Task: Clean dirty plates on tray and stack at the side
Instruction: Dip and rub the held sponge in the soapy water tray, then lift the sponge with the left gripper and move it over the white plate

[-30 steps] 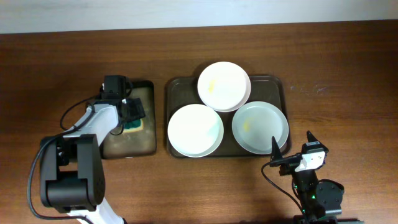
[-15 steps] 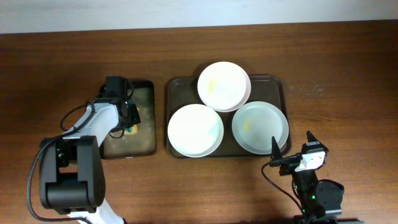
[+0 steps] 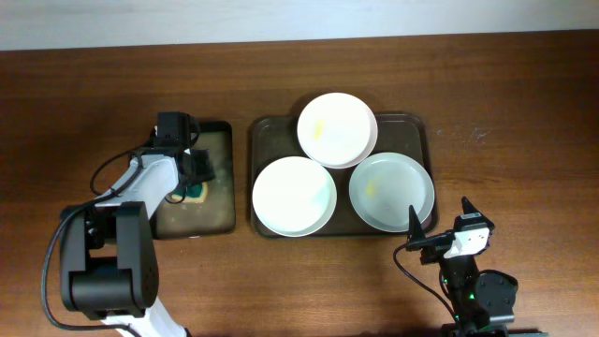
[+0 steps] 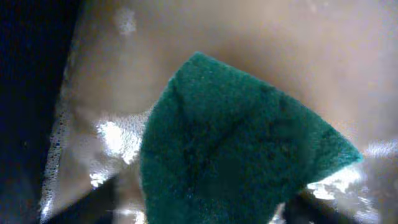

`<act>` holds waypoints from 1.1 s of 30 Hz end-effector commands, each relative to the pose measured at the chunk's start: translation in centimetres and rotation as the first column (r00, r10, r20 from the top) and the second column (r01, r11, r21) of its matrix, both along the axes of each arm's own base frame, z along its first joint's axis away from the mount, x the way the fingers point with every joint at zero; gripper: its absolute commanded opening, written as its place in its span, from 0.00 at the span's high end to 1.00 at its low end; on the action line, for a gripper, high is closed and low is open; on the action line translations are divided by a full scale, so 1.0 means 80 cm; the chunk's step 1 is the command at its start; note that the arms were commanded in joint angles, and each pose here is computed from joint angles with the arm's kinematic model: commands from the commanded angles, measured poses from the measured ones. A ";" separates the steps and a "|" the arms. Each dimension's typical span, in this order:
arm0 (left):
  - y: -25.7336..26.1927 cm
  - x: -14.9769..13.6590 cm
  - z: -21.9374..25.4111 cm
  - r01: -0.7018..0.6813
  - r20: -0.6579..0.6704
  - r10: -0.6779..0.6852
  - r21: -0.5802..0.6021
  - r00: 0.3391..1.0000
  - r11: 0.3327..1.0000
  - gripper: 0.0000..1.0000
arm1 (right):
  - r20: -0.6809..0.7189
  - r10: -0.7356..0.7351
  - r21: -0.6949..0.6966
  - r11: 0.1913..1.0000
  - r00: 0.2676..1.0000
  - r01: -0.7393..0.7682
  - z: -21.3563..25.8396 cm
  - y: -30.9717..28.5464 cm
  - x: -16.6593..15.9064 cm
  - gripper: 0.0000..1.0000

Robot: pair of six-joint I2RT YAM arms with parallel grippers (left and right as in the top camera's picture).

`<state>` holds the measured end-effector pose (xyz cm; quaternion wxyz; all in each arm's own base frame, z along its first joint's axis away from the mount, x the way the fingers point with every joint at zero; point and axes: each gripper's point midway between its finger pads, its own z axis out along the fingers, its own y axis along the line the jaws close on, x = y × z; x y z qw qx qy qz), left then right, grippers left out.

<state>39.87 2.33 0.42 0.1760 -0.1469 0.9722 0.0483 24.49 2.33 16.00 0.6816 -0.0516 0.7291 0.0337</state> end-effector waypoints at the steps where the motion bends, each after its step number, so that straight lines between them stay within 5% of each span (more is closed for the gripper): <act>1: 0.003 -0.001 -0.005 -0.001 -0.015 0.001 0.012 1.000 1.000 0.72 | -0.004 -0.003 0.004 1.000 1.000 0.003 -0.004 0.000 0.000 0.02; 4: 0.003 -0.002 -0.003 0.000 -0.016 0.000 0.012 1.000 1.000 0.95 | -0.004 -0.003 0.004 1.000 1.000 0.003 -0.004 0.000 0.000 0.02; 6: 0.003 -0.001 0.003 0.000 -0.013 0.000 0.012 1.000 1.000 1.00 | -0.004 -0.003 0.004 1.000 1.000 0.003 -0.004 0.000 0.000 0.02; 20: 0.000 0.006 0.196 0.002 0.266 -0.002 0.000 0.964 1.000 1.00 | -0.004 -0.003 0.004 1.000 1.000 0.003 -0.004 0.000 0.000 0.02; 24: 0.001 0.000 0.177 -0.014 0.226 0.016 -0.010 0.974 1.000 1.00 | -0.004 -0.003 0.004 1.000 1.000 0.003 -0.004 0.000 0.000 0.02; 29: 0.000 -0.008 0.078 -0.048 0.063 0.050 -0.022 0.997 0.999 1.00 | -0.004 -0.003 0.004 1.000 1.000 0.003 -0.004 0.000 0.000 0.01; 33: 0.001 0.002 0.102 -0.047 0.094 0.049 -0.023 0.994 0.999 1.00 | -0.004 -0.003 0.004 1.000 1.000 0.003 -0.004 0.000 0.000 0.02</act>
